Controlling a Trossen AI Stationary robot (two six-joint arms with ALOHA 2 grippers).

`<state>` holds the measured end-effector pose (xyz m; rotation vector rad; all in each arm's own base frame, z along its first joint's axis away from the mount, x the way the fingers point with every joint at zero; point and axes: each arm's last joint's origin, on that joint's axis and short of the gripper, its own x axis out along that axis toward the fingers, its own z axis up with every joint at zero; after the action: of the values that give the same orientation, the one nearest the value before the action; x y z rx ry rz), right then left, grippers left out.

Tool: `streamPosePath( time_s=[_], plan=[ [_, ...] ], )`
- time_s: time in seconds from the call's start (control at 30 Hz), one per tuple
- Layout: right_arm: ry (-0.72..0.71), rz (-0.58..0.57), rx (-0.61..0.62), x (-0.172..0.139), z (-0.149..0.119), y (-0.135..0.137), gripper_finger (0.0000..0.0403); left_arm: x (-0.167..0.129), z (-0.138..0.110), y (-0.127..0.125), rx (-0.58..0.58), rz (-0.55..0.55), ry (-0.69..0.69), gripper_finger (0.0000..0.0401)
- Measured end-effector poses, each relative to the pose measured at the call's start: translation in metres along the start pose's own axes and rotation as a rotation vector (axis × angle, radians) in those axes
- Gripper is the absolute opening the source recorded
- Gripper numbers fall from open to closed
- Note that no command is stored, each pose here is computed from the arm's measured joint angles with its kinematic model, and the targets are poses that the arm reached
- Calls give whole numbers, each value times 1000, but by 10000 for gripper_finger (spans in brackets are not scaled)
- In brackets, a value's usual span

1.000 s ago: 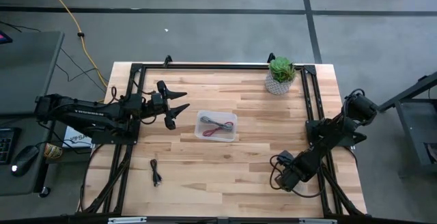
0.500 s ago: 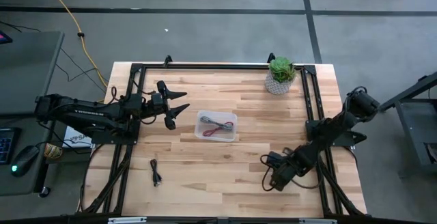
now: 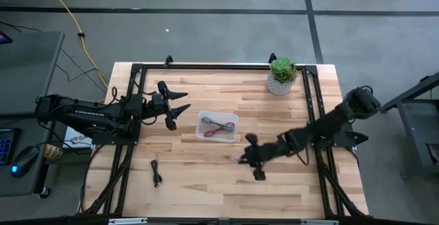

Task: Pick and place USB-C Cables
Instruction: Put the white charger cable into the transparent bin

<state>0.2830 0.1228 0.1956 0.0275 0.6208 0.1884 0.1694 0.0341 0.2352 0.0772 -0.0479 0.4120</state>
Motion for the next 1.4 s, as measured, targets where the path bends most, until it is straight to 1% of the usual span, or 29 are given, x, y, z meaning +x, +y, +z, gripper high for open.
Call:
streamPosePath(
  time_s=[0.17,0.27,0.4,0.53,0.63,0.7,0.77,0.87,1.4],
  plan=[
    [-176,4,-124,3,24,-35,21,0,0,0,0,0,0,200],
    [-277,-10,-168,1,36,-57,21,0,0,0,0,0,0,200],
    [-418,-61,-210,-5,51,-83,21,0,0,0,0,0,0,200],
    [-551,-115,-234,-13,63,-101,21,0,0,0,0,0,0,200],
    [-640,-150,-240,-20,70,-109,21,0,0,0,0,0,0,200],
    [-686,-145,-249,-23,74,-111,21,0,0,0,0,0,0,200],
    [-706,-120,-269,-24,75,-110,21,0,0,0,0,0,0,200],
    [-699,-87,-296,-23,74,-106,21,0,0,0,0,0,0,200],
    [-686,-115,-274,-22,74,-105,21,0,0,0,-3,0,0,200]
  ],
)
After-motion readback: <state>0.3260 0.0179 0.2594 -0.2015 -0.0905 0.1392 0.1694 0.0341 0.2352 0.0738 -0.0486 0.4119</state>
